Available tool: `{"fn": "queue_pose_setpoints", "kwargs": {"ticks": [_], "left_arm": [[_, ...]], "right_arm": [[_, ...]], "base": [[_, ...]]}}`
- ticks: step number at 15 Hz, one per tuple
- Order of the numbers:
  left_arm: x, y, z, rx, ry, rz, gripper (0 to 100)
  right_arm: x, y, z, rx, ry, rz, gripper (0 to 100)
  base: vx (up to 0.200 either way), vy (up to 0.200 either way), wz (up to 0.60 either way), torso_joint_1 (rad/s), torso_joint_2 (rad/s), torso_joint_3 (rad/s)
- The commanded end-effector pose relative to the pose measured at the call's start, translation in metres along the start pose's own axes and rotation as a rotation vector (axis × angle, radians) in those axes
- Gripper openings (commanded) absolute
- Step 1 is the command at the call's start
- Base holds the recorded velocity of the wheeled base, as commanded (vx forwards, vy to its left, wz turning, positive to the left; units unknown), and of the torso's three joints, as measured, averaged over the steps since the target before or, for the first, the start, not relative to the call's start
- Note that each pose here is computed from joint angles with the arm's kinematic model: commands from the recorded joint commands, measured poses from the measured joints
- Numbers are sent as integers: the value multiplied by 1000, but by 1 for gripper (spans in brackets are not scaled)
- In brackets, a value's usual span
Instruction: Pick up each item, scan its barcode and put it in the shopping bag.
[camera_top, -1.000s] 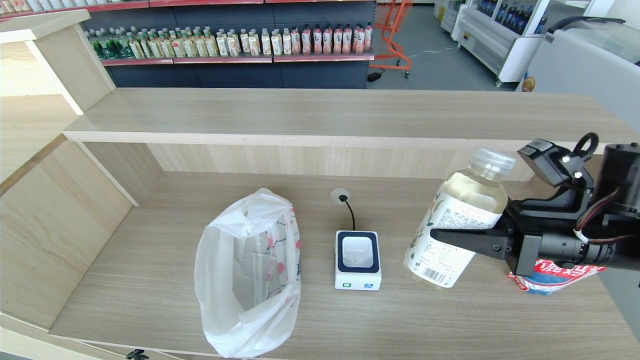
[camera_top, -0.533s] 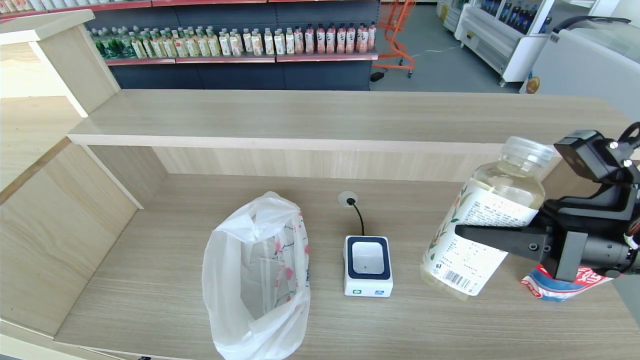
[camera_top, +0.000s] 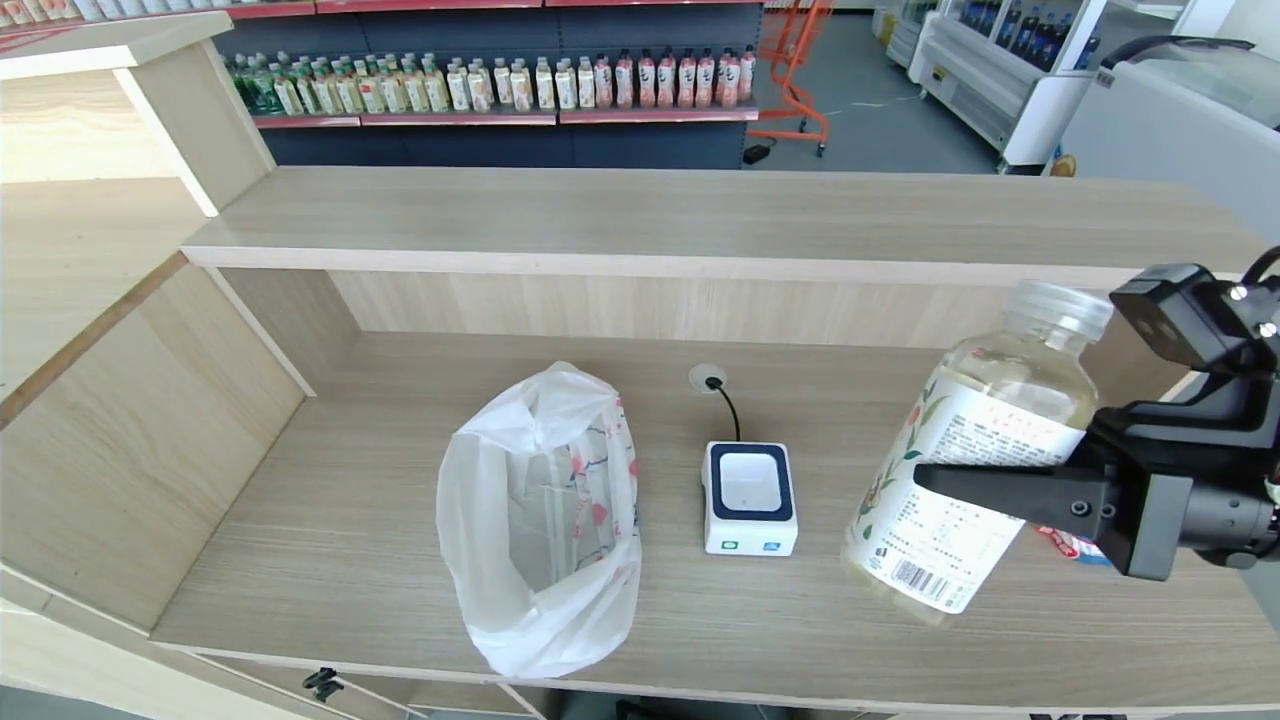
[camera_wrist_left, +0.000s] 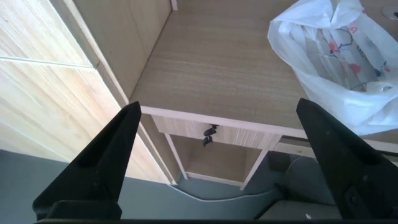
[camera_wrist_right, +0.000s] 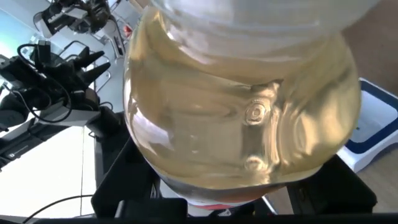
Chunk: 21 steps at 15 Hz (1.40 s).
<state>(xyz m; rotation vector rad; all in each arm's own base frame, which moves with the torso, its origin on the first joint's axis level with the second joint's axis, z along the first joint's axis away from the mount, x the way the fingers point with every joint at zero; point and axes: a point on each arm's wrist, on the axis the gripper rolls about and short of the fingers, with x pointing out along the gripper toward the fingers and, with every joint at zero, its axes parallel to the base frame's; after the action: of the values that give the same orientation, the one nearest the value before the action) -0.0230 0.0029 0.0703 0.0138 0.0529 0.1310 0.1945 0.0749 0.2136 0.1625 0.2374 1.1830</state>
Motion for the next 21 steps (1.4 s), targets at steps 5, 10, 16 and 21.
{"fn": "queue_pose_setpoints", "kwargs": {"ticks": [5,10,16,21], "left_arm": [[0,0,0,0,0,1,100],[0,0,0,2,0,1,100],[0,0,0,0,0,1,100],[0,0,0,0,0,1,100]], "right_arm": [[4,-5,-2,14,11,-3,0],[15,-19,-2,37,28,-8,0],[59,-55,-2,57,50,-202,0],[109,-66,-11,46,89,-234,0]], "base": [[0,80,0,0,2,1],[0,160,0,12,6,0],[0,0,0,0,0,0],[0,0,0,0,0,0]]}}
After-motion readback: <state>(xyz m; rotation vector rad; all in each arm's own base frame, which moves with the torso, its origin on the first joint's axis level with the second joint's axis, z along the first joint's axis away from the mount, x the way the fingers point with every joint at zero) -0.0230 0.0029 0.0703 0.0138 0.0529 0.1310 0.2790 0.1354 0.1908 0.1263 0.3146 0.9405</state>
